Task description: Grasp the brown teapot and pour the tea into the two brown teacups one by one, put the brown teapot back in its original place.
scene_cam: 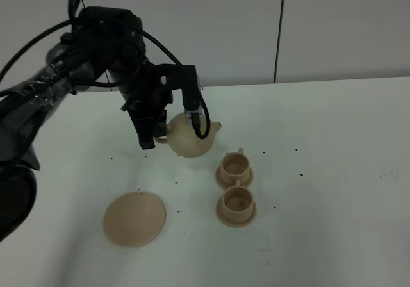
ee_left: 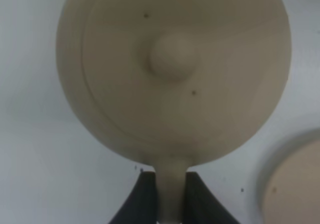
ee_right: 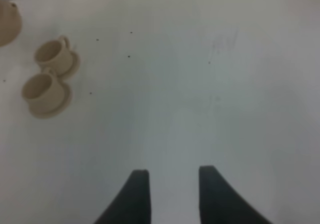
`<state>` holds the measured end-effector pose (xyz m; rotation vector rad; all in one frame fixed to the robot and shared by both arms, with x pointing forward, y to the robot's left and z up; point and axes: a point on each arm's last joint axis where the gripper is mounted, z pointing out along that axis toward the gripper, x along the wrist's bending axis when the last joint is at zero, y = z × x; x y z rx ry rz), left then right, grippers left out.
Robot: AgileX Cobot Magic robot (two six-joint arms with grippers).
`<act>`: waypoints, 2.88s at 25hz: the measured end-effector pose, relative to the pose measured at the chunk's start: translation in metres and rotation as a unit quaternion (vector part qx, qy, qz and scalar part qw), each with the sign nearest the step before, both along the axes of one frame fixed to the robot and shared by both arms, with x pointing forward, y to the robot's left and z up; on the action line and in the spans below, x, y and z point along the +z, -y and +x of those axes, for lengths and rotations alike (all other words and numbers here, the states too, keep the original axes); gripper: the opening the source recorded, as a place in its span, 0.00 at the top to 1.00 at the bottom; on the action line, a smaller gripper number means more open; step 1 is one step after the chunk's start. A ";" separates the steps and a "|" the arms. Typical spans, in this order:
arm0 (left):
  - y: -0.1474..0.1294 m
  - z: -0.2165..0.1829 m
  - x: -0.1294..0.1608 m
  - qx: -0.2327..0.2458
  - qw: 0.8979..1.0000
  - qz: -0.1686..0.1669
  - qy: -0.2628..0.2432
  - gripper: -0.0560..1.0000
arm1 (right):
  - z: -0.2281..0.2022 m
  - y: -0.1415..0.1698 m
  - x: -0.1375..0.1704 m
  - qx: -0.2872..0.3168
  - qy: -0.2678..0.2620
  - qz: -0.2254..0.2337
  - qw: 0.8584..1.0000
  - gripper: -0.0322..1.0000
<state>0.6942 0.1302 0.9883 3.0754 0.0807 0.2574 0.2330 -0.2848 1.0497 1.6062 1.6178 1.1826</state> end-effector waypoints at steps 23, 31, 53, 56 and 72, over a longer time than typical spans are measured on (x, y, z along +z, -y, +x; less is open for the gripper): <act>0.036 0.006 -0.003 -0.042 0.999 0.000 0.033 0.79 | 0.000 0.000 0.000 0.000 0.000 0.000 1.000 0.74; 0.036 0.009 -0.002 -0.041 0.998 -0.001 0.051 0.79 | 0.000 0.000 0.000 0.000 0.000 0.000 1.000 0.74; 0.044 0.006 -0.001 -0.065 0.994 0.040 0.072 0.79 | 0.000 0.000 0.000 0.000 0.000 0.000 1.000 0.74; 0.045 0.005 -0.001 -0.067 0.994 0.041 0.072 0.79 | 0.000 0.000 0.000 0.000 0.000 0.000 1.000 0.74; 0.048 0.002 0.001 -0.088 0.987 0.107 0.086 0.79 | 0.000 0.000 0.000 0.000 0.000 0.000 1.000 0.74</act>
